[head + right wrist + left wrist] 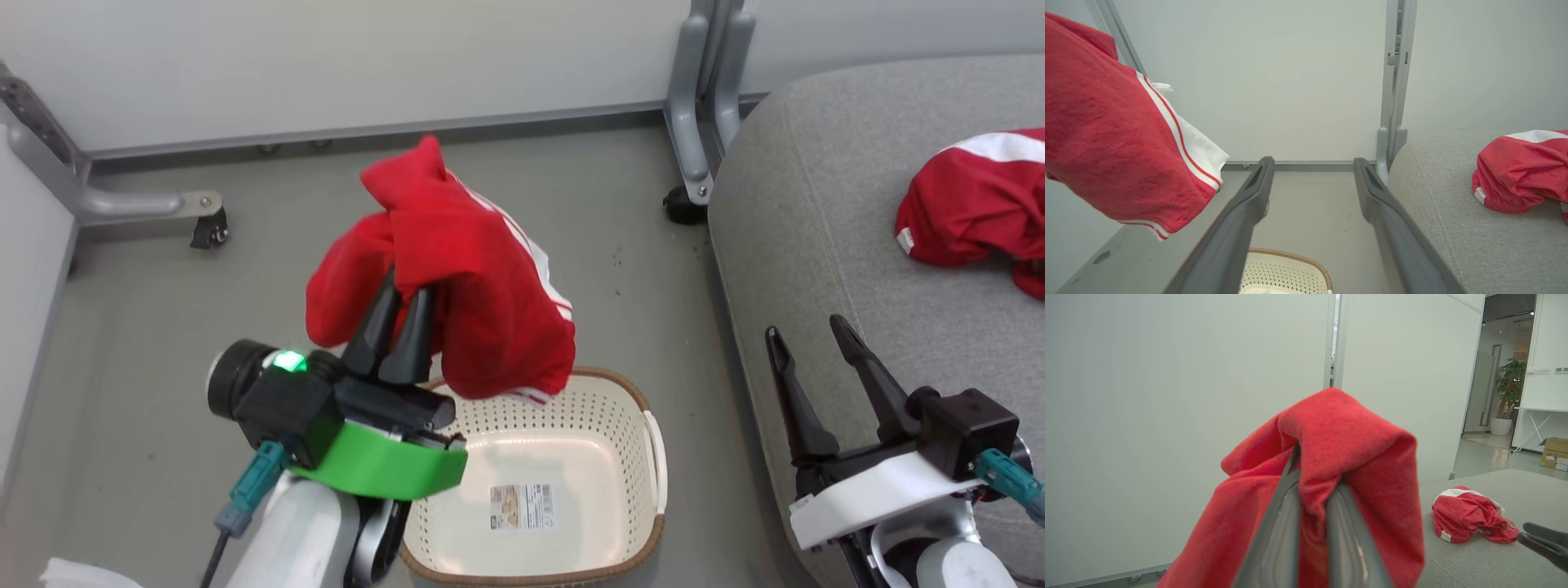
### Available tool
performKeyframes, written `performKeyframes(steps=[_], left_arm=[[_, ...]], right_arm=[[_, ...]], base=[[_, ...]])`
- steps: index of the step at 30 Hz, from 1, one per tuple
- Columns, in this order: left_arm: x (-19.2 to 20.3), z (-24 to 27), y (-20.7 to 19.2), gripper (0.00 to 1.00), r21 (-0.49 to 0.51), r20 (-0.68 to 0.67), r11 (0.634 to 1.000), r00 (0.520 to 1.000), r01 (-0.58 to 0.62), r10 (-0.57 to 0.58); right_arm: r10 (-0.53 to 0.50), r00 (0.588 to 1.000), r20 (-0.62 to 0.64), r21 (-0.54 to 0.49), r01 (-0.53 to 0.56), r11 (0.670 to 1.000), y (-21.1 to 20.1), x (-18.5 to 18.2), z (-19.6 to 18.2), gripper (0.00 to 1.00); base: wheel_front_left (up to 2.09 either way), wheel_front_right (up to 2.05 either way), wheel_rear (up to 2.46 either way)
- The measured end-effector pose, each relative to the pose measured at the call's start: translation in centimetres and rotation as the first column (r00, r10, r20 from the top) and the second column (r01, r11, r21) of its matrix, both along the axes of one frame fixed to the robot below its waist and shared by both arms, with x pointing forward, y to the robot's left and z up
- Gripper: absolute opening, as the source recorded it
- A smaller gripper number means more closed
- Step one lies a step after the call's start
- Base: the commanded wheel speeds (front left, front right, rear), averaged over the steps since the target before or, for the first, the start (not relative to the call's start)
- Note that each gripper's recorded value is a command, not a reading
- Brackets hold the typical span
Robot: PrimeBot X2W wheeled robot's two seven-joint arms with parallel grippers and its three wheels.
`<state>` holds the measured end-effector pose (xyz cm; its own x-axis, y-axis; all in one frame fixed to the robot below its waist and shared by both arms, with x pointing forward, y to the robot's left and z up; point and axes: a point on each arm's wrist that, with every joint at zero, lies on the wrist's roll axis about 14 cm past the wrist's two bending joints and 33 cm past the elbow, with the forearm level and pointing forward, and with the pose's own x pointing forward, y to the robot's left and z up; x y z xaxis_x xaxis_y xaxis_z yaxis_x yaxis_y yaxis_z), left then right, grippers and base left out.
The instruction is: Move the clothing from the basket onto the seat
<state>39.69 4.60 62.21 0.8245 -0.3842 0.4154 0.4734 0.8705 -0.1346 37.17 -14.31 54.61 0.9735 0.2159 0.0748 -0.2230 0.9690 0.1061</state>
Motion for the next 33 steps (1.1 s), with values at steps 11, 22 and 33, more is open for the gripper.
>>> performKeyframes(steps=[11, 22, 33], left_arm=[[-2.7, -0.3, -0.1, 0.0, 0.0, -0.021, 1.0, 1.0, 0.009, -0.009], [-3.1, -0.2, -0.5, 0.0, 0.002, -0.023, 1.0, 0.999, 0.026, -0.026], [-3.1, -0.5, -0.7, 0.0, 0.002, -0.032, 0.999, 0.999, 0.032, -0.032]], right_arm=[[0.021, 1.0, 0.0, 0.008, -0.021, 1.0, 0.9, -2.2, 0.4, 1.0], [0.02, 1.0, 0.001, 0.013, -0.02, 1.0, 0.9, -2.5, 0.6, 1.0], [0.12, 0.993, -0.003, 0.042, -0.12, 0.992, 4.0, -2.7, 0.9, 1.0]], base=[[0.0, 0.0, 0.0], [0.0, 0.0, 0.0], [0.0, 0.0, 0.0]])
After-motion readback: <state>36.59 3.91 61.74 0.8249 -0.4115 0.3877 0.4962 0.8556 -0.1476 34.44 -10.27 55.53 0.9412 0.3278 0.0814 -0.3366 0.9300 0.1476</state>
